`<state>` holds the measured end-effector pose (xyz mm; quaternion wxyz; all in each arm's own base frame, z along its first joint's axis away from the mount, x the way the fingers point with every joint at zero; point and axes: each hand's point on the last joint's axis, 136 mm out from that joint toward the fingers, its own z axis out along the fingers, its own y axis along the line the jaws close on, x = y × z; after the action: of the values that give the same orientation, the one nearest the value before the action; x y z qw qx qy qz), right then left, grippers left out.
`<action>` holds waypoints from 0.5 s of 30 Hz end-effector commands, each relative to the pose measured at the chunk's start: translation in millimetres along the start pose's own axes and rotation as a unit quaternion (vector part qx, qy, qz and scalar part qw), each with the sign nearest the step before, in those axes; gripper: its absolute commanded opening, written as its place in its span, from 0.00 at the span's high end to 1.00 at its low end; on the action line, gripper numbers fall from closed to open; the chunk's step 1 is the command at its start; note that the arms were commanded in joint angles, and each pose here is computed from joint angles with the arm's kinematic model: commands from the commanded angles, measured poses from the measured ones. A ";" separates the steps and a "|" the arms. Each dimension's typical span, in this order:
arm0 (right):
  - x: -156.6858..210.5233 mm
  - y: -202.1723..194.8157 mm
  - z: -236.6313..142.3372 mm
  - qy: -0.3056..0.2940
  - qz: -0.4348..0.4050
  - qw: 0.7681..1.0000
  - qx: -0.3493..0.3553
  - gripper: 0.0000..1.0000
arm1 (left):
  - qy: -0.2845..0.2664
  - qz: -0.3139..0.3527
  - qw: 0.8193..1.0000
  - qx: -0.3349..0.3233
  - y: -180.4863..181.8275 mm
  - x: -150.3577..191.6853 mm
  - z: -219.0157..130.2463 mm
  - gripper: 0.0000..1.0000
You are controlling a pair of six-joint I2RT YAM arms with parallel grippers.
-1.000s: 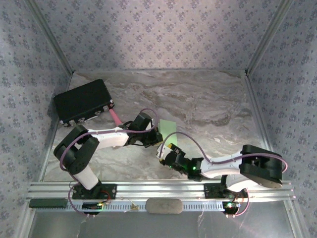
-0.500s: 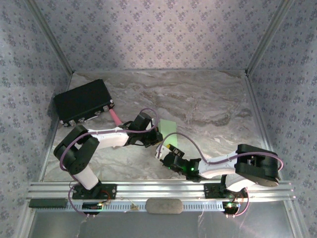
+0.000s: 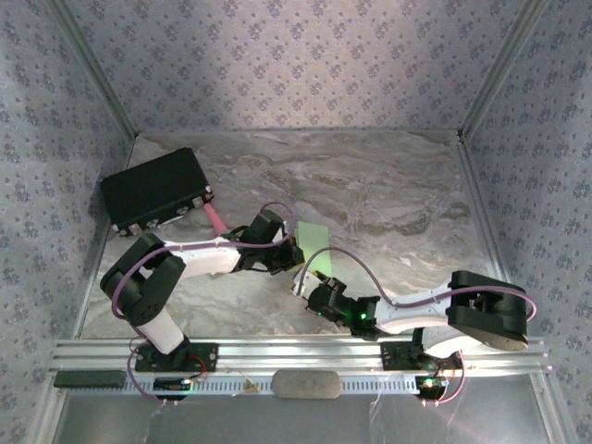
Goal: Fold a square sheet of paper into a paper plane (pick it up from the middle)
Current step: Third fold the triangle at the center of the table.
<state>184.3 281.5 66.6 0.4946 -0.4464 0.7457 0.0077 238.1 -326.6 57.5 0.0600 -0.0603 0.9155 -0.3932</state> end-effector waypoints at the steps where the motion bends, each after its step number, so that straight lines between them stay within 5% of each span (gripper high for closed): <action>1: 0.2 -3.6 -3.1 -0.002 0.006 1.000 0.010 0.74 | -0.004 0.010 1.000 0.002 -7.0 -0.4 -2.8 1.00; 15: -3.2 -10.9 -5.5 -0.010 0.023 0.999 0.023 0.88 | -0.004 0.013 1.000 -0.005 -5.1 0.2 -3.2 1.00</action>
<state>186.6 279.7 72.1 0.5027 -0.4336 0.7478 0.0075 237.2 -325.7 55.6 0.0607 -0.0611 0.9178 -0.3876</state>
